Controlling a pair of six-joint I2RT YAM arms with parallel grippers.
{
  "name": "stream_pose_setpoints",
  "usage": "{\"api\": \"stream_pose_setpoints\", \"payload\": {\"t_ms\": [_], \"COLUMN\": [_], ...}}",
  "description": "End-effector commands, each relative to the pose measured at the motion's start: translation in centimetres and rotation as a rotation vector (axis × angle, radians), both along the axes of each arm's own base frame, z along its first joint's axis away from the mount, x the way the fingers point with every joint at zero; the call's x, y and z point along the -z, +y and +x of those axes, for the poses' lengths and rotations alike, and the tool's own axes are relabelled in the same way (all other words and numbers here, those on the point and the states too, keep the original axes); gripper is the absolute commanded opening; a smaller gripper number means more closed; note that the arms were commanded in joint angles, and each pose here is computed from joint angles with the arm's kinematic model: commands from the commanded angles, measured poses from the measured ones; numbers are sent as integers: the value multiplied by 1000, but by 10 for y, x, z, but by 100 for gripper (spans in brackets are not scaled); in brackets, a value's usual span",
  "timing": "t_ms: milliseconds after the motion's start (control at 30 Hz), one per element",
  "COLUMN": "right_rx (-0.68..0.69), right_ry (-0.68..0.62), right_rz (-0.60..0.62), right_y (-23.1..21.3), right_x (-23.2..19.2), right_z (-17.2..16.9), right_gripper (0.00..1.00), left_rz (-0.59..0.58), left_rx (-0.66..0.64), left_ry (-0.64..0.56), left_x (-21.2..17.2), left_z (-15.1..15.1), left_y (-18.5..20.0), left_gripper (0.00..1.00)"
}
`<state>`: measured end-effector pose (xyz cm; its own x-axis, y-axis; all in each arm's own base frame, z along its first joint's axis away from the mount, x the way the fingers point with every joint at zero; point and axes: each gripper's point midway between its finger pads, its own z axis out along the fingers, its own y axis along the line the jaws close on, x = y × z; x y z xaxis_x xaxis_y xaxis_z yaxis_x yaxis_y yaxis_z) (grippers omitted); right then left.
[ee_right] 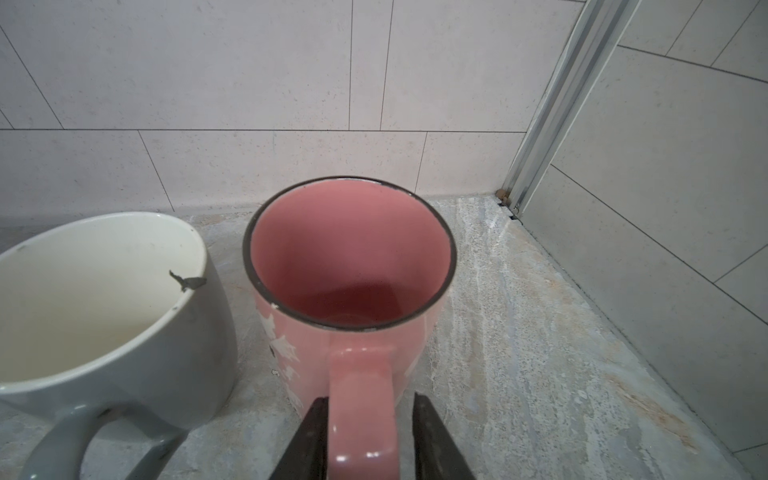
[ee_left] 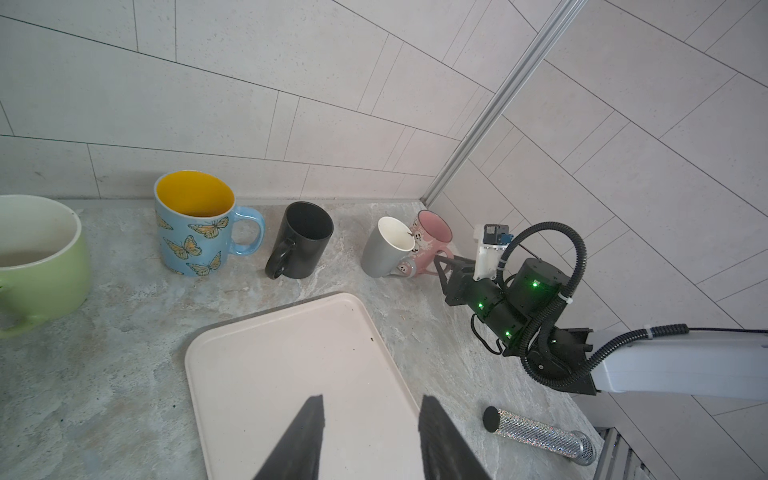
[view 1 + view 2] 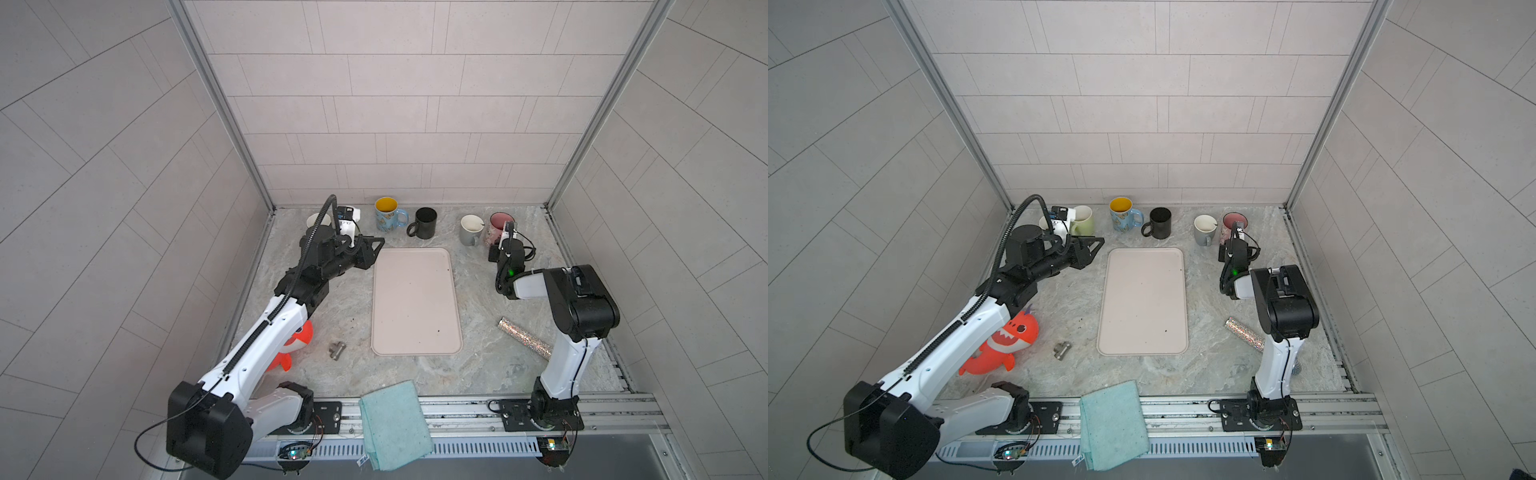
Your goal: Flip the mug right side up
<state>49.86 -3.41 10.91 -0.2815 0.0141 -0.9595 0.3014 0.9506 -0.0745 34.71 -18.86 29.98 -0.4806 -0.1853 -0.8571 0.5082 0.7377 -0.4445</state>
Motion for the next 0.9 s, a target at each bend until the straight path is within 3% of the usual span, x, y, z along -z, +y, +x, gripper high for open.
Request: {"api": "stream_pose_setpoints", "payload": {"t_ms": [0,167,333,367,400,433,567,667,733,867], "right_rx": [28,50,-29,-63,-90,-104,-177,-199,-206,-217], "right_ry": [-31,-44,43,62,88,102,158,195,218,244], "right_rz": [-6,8,57,75,85,93,110,110,105,71], "right_y": [-4,-3,14,20,25,28,40,42,42,41], "right_x": [-18,-39,-57,-60,-59,-60,-61,-56,-43,-22], "right_z": [-8,-30,-57,-63,-70,-78,-108,-125,-134,-140], "right_gripper": [40,48,58,68,82,99,99,99,99,100], "left_rz": [-16,43,209,243,268,292,343,464,511,500], "left_rx": [0,-67,-271,-322,-381,-462,-754,-1035,-1103,-1143], "left_ry": [-42,-51,-14,0,14,34,127,167,138,11], "left_x": [-12,-14,-4,2,6,13,49,79,97,135], "left_z": [-3,-2,2,2,3,5,5,-10,-13,-7], "left_y": [3,19,71,85,100,119,190,244,257,262], "left_gripper": [45,52,62,65,80,83,85,86,86,86]}}
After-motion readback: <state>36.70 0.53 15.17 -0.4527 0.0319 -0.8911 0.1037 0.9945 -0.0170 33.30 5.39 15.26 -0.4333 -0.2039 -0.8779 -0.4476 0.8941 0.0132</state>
